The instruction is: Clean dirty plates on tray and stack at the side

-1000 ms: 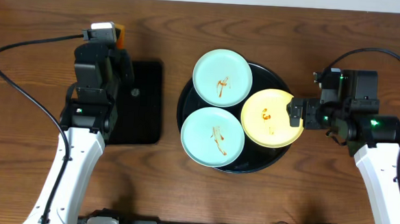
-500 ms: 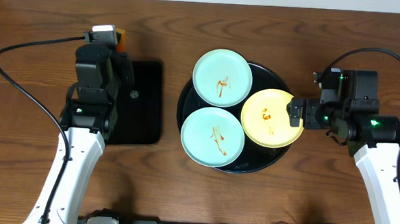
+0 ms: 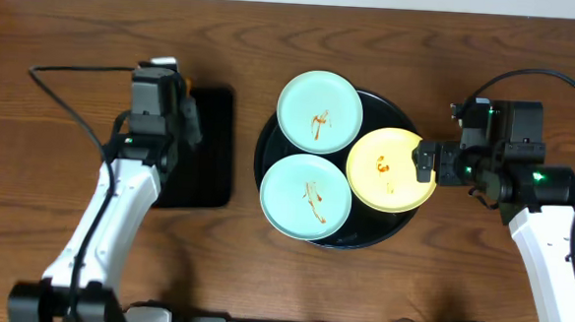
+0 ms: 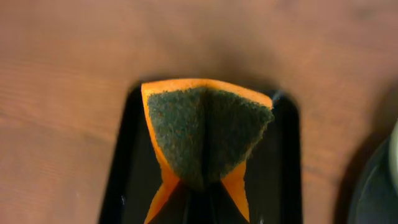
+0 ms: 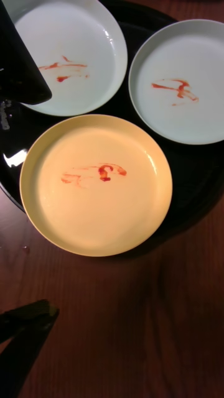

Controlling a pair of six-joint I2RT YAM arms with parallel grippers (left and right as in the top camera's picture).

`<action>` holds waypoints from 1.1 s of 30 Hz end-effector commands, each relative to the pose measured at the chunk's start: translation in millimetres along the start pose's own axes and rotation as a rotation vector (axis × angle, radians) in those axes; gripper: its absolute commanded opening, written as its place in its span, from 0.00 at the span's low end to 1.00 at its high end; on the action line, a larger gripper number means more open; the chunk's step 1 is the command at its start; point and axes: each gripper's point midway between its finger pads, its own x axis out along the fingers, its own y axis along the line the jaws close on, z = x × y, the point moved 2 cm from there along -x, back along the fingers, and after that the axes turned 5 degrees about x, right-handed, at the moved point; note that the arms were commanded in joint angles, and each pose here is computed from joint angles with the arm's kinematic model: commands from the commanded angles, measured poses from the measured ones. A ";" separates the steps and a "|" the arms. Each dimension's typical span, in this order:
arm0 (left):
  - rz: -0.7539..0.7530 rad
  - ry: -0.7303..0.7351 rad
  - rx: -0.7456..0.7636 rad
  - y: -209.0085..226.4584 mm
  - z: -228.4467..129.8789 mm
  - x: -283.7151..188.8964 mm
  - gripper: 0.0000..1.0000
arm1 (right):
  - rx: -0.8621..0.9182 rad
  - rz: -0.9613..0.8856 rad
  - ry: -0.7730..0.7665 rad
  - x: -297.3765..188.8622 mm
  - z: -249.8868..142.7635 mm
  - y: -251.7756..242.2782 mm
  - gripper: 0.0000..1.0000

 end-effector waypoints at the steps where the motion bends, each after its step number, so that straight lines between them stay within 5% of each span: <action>1: 0.014 0.100 -0.081 -0.7 -20.2 15.8 0.08 | -0.002 -0.002 -0.019 -4.5 6.7 1.4 0.99; 10: -0.093 0.378 -0.083 -20.6 -81.9 33.7 0.08 | -0.002 -0.002 -0.019 -4.5 6.7 1.4 0.99; 33: -0.119 0.330 -0.088 -23.2 -68.5 23.1 0.07 | -0.001 0.038 -0.007 -3.8 4.0 7.3 0.99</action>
